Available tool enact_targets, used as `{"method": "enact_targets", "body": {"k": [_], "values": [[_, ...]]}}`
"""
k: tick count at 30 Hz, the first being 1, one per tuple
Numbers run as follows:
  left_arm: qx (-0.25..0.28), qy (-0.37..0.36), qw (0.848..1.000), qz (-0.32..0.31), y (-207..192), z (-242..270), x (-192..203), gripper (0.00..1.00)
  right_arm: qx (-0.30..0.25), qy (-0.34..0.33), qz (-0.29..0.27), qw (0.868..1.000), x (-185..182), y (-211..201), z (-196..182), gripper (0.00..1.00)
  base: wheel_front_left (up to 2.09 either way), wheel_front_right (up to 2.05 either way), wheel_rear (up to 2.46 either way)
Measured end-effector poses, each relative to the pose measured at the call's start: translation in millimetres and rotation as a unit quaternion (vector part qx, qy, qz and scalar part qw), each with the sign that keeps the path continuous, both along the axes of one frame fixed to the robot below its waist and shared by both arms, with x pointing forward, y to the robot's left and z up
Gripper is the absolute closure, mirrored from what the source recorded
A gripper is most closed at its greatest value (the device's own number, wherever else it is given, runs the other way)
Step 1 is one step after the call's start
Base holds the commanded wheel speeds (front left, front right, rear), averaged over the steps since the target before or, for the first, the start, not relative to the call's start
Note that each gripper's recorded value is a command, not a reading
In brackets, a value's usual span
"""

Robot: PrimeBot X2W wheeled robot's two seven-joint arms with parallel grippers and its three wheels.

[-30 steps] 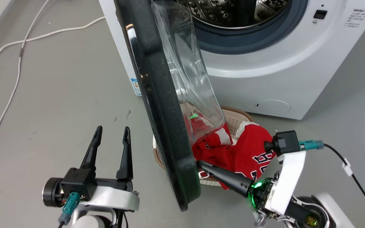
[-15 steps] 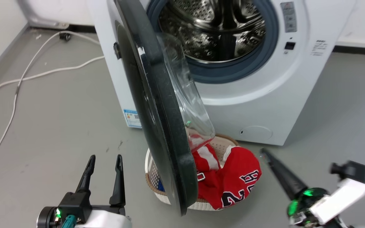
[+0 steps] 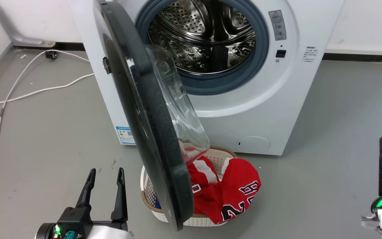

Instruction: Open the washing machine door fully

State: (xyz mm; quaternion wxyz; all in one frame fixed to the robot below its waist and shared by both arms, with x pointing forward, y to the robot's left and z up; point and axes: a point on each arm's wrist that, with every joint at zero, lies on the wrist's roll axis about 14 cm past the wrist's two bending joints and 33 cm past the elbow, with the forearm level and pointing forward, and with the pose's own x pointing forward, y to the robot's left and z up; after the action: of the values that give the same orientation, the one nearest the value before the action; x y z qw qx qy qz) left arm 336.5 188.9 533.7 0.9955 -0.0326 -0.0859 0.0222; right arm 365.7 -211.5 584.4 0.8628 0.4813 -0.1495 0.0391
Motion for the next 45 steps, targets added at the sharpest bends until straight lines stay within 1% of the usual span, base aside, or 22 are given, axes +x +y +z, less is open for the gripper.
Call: {"method": "enact_targets", "body": {"k": [2,5,8,12,16,18,19,22,24,26,32,39,45], "values": [[0.0,0.001,1.0,-0.003,-1.7,-0.7,1.0,0.0,-0.075,-0.003,-0.025,0.997,-2.0,-10.3,1.3,0.0,0.0,0.0,0.0],[0.0,0.002,1.0,-0.007,-4.0,-1.2,2.9,0.0,-0.164,-0.018,-0.08,0.983,-6.7,-25.4,13.1,0.0,0.0,0.0,0.0],[0.0,0.004,1.0,-0.01,-6.0,-2.3,4.6,0.0,-0.254,-0.03,-0.1,0.962,-9.6,-17.9,22.3,0.0,0.0,0.0,0.0],[0.0,0.005,1.0,-0.013,-8.0,-3.2,5.9,0.0,-0.348,-0.041,-0.102,0.931,-11.4,-0.7,27.5,0.0,0.0,0.0,0.0],[-0.001,0.006,1.0,-0.014,-9.0,-3.6,6.8,0.0,-0.376,-0.027,-0.094,0.921,-12.9,9.7,16.0,0.0,0.0,0.0,0.0],[-0.001,0.006,1.0,-0.015,-9.6,-3.6,6.9,0.0,-0.398,-0.018,-0.088,0.913,-12.7,13.4,8.3,0.0,0.0,0.0,0.0],[-0.001,0.006,1.0,-0.016,-9.7,-3.7,6.8,0.0,-0.402,-0.011,-0.083,0.912,-13.3,15.1,3.1,0.0,0.0,0.0,0.0],[-0.001,0.007,1.0,-0.015,-9.5,-4.2,6.5,0.0,-0.413,0.001,-0.074,0.908,-12.9,19.0,-6.7,0.0,0.0,0.0,0.0],[-0.002,0.007,1.0,-0.015,-9.2,-4.4,6.3,0.0,-0.411,0.007,-0.071,0.909,-12.9,21.2,-10.9,0.0,0.0,0.0,0.0],[-0.001,0.008,1.0,-0.013,-8.3,-4.6,6.1,0.0,-0.421,0.013,-0.065,0.905,-14.4,24.2,-16.4,0.0,0.0,0.0,0.0],[-0.001,0.009,1.0,-0.011,-7.7,-5.5,6.5,0.0,-0.434,0.027,-0.058,0.899,-16.0,28.7,-27.5,0.0,0.0,0.0,0.0],[-0.001,0.01,1.0,-0.012,-7.9,-6.3,6.9,0.0,-0.455,0.047,-0.04,0.888,-20.5,35.8,-44.5,0.0,0.0,0.0,0.0],[-0.001,0.012,1.0,-0.013,-7.7,-7.2,7.0,0.0,-0.459,0.064,-0.03,0.886,-24.2,37.4,-57.3,0.0,0.0,0.0,0.0]]}}
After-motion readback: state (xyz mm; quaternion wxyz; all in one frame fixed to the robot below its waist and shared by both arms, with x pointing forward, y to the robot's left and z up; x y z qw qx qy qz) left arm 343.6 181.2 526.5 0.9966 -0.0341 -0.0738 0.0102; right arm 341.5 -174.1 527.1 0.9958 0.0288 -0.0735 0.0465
